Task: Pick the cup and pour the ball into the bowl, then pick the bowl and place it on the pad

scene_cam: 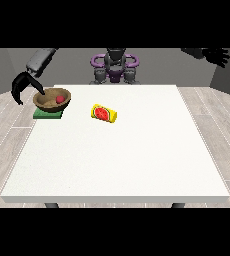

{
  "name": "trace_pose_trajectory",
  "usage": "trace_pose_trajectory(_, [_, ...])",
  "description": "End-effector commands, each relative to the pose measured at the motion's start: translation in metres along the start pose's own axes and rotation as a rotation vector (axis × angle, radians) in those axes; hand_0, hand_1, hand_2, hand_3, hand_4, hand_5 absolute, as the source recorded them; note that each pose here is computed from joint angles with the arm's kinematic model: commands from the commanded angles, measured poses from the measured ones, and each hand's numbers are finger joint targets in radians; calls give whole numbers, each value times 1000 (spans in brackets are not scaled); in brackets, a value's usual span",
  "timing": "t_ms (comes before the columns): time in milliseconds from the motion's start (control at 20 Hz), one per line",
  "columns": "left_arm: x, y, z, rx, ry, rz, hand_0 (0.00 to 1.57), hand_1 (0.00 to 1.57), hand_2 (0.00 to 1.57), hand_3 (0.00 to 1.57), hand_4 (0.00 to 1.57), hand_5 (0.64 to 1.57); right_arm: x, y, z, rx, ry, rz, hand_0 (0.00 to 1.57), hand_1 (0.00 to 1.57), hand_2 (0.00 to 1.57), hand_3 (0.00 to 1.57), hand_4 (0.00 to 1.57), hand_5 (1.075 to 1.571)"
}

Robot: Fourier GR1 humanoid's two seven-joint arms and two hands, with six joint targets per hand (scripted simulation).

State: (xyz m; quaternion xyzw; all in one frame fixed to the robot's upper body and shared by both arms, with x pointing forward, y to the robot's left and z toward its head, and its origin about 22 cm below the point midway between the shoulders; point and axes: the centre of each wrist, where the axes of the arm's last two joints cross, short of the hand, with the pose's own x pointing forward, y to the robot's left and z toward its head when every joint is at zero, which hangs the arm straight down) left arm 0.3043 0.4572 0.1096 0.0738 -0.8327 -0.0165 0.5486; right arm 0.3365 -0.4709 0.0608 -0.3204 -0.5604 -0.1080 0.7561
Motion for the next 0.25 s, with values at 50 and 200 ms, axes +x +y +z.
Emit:
trace_pose_trajectory(50, [-7, -58, -16, -54, 123, 33, 0, 0, 0, 0, 902, 1559, 32, -2, -6, 59, 52, 54, 0, 0, 0, 0, 0, 1356])
trace_pose_trajectory(200, [-50, -59, 24, -26, 252, 33, 0, 0, 0, 0, 902, 1559, 57, 34, -1, 225, -46, -16, 0, 0, 0, 0, 476, 1434])
